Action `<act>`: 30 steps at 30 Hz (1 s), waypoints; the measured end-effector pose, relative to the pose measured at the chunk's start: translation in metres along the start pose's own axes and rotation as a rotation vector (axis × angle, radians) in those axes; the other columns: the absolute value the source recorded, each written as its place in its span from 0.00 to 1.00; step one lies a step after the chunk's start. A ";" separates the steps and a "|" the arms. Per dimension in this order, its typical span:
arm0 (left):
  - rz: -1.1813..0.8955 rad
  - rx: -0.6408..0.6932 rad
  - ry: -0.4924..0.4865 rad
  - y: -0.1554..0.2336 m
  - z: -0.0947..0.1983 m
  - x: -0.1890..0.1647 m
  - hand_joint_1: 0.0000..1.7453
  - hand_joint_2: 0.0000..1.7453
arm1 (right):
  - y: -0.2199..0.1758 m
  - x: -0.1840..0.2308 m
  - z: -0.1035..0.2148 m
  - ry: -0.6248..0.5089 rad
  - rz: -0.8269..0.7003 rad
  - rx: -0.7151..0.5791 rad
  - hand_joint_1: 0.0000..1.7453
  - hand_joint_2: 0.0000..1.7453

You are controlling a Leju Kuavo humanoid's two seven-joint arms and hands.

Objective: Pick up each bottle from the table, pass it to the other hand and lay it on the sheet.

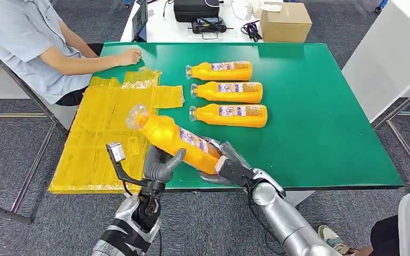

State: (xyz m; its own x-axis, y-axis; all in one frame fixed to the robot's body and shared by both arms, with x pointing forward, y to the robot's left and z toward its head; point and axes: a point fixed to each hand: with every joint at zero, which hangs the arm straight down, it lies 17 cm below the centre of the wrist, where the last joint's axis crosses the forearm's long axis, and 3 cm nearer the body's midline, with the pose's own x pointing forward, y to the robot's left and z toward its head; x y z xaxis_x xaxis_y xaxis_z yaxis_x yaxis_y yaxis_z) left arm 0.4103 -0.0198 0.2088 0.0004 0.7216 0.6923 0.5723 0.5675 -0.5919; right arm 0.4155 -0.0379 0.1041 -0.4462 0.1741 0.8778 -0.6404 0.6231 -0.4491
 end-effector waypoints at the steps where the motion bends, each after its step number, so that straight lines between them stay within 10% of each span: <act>1: 0.000 0.000 0.000 0.000 0.000 0.000 0.01 1.00 | 0.000 0.000 0.000 0.000 0.000 0.000 1.00 1.00; 5: 0.000 0.000 0.000 0.000 0.000 0.000 0.01 1.00 | 0.000 0.000 0.000 0.000 0.000 0.000 1.00 1.00; 6: 0.002 -0.002 -0.001 0.000 0.000 0.000 1.00 1.00 | 0.000 0.000 0.000 0.000 -0.002 0.001 1.00 1.00; 13: 0.017 -0.065 -0.072 -0.010 0.002 0.016 1.00 1.00 | 0.002 -0.023 -0.008 0.075 -0.030 0.049 0.90 1.00; 14: 0.015 -0.065 -0.073 -0.009 0.002 0.016 1.00 1.00 | 0.002 -0.023 -0.009 0.077 -0.030 0.050 0.71 1.00; 15: 0.013 -0.066 -0.074 -0.010 0.002 0.016 1.00 1.00 | 0.002 -0.023 -0.010 0.078 -0.032 0.049 0.02 1.00; 17: 0.004 -0.072 -0.074 -0.011 0.002 0.016 1.00 1.00 | 0.002 -0.024 -0.010 0.082 -0.041 0.049 0.00 1.00; 18: -0.007 -0.080 -0.070 -0.012 0.002 0.015 1.00 1.00 | 0.003 -0.026 -0.010 0.088 -0.047 0.048 0.00 0.00; 30: -0.418 0.024 -0.095 0.010 -0.007 0.014 1.00 1.00 | -0.030 -0.049 -0.004 0.180 -0.009 -0.185 0.00 0.00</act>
State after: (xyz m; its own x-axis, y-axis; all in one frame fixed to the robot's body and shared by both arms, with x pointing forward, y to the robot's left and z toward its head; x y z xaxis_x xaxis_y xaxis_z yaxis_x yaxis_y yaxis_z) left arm 0.4219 -0.0072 0.2156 -0.3041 0.4600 0.8342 0.4880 0.8273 -0.2783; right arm 0.4585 -0.0622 0.0750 -0.3120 0.2908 0.9045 -0.5107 0.7514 -0.4178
